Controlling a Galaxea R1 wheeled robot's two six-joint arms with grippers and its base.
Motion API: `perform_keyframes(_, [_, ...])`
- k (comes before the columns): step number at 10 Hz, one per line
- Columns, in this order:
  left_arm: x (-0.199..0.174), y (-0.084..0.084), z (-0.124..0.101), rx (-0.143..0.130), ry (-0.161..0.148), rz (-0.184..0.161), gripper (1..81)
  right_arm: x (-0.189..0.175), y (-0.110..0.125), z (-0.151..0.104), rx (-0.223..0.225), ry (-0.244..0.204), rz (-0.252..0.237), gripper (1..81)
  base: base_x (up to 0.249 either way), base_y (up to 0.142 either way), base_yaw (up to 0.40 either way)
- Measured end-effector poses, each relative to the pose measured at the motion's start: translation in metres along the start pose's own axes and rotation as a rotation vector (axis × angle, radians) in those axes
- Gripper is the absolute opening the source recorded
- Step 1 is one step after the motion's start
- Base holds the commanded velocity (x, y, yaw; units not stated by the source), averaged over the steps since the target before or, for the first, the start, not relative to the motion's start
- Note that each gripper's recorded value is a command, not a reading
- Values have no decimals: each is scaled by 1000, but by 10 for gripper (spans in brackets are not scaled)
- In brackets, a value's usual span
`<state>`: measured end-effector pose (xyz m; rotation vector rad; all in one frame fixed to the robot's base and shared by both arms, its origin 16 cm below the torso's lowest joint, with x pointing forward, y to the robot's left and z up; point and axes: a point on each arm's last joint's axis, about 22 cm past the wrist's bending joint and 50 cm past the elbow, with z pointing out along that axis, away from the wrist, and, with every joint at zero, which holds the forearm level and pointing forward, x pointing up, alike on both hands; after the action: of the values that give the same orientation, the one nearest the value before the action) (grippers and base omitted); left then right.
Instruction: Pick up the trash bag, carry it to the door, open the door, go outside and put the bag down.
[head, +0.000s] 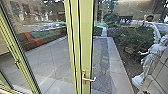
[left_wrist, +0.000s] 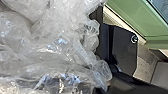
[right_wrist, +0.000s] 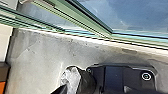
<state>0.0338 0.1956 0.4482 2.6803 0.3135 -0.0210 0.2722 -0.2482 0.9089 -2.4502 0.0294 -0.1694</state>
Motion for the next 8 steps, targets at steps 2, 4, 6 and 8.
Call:
perform_keyframes(2, [0, 0, 0, 0, 0, 0, 10, 22, -29, 6, 26, 33, -56, 811, 0, 0, 0])
perform_keyframes(4, [0, 0, 0, 0, 0, -1, 10, 39, -48, 3, 39, 55, -73, 811, 0, 0, 0])
perform_keyframes(6, [1, 1, 0, 0, 0, -1, 10, 40, -66, 13, 64, 36, -53, 811, 0, 0, 0])
perform_keyframes(8, [0, 0, 0, 0, 0, -1, 10, 48, -78, 21, 72, 42, -23, 811, 0, 0, 0])
